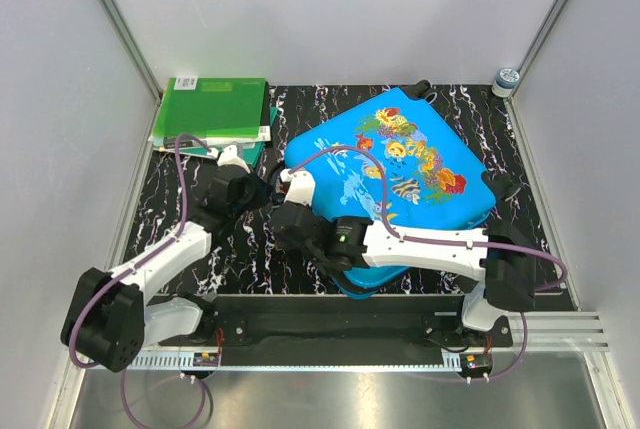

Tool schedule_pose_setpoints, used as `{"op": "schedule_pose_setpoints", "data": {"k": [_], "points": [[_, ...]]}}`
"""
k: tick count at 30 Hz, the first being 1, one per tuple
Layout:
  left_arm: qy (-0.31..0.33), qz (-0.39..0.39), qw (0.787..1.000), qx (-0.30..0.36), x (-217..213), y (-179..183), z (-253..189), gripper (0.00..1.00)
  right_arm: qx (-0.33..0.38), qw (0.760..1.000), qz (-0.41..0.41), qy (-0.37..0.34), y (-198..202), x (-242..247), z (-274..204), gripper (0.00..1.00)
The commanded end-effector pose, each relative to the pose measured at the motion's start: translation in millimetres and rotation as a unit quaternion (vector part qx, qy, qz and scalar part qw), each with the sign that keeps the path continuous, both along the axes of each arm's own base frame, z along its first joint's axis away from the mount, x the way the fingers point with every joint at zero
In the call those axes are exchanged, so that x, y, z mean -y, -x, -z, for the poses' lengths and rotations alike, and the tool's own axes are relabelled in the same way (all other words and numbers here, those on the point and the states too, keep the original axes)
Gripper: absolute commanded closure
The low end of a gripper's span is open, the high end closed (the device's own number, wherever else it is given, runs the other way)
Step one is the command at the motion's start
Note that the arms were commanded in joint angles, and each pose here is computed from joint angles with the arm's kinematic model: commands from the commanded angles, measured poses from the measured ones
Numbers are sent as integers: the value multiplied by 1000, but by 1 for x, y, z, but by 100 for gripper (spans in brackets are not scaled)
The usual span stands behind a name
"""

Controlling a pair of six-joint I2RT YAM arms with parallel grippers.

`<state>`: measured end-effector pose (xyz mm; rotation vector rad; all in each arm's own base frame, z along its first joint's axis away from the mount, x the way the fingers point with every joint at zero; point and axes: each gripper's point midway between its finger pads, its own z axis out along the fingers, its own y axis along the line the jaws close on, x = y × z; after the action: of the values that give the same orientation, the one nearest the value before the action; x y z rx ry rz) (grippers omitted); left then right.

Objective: Pack the luggage
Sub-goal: Zip the luggage at the center of the board.

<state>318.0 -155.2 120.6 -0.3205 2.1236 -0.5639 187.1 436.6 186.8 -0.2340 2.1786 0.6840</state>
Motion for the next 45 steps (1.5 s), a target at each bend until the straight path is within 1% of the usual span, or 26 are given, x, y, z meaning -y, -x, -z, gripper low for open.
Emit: {"op": "schedule_pose_setpoints", "data": {"k": [1,3,4,6,7,11,12,13,14,15,16,17,18,19,20,22,23,24,26,28,31,32,33,36,39,45], "points": [[20,104,994,15,37,18,-33,100,33,999,12,-36,-1,24,-48,100],[7,103,995,10,33,15,-35,100,57,997,32,-41,-3,51,-73,94],[6,103,995,15,34,11,-41,100,67,996,55,-18,-9,72,-74,91],[5,101,995,24,34,9,-47,100,73,994,83,-16,-29,106,-91,80],[7,101,994,32,35,7,-53,96,47,997,66,-8,-32,114,-87,77],[13,111,992,57,38,5,-75,77,58,991,115,36,-69,162,-97,64],[14,113,991,64,39,4,-83,70,69,987,136,54,-83,180,-100,54],[10,115,991,68,38,4,-87,58,69,985,144,60,-88,189,-109,50],[5,113,991,69,36,4,-89,54,68,983,157,65,-95,201,-114,45],[2,113,991,75,36,3,-95,48,62,978,183,78,-107,226,-116,33],[-2,113,990,79,35,3,-98,42,66,975,201,75,-115,240,-126,29],[-8,107,991,77,32,3,-98,32,69,971,217,74,-120,255,-132,20],[-10,106,991,83,30,2,-103,27,66,969,225,80,-124,268,-133,15],[-15,106,990,86,29,3,-104,23,63,958,268,78,-137,301,-137,8],[-22,103,991,85,26,3,-105,17,64,955,282,71,-137,316,-142,5],[-31,104,990,90,23,6,-109,12,55,943,321,66,-142,354,-141,0],[-35,103,990,91,21,7,-109,9,58,938,338,58,-139,368,-146,0],[-42,91,990,96,16,6,-111,3,48,936,345,51,-137,375,-144,0],[-53,80,989,110,6,11,-114,1,35,915,401,36,-129,402,-142,0],[-56,81,988,119,1,18,-115,1,43,899,432,59,-121,420,-137,0],[-50,100,986,126,6,28,-115,1,39,860,502,84,-106,461,-129,0],[-47,118,984,129,12,37,-114,1,20,835,544,79,-103,489,-122,0],[-48,127,982,130,15,41,-112,1,-9,846,530,54,-104,489,-109,0],[-40,167,977,126,29,60,-103,3,-83,834,545,23,-100,508,-65,0],[-25,210,970,120,44,83,-91,7,-110,824,555,23,-94,510,-41,0],[-1,277,950,142,63,119,-81,10,-132,825,549,5,-104,507,-20,0]]}}
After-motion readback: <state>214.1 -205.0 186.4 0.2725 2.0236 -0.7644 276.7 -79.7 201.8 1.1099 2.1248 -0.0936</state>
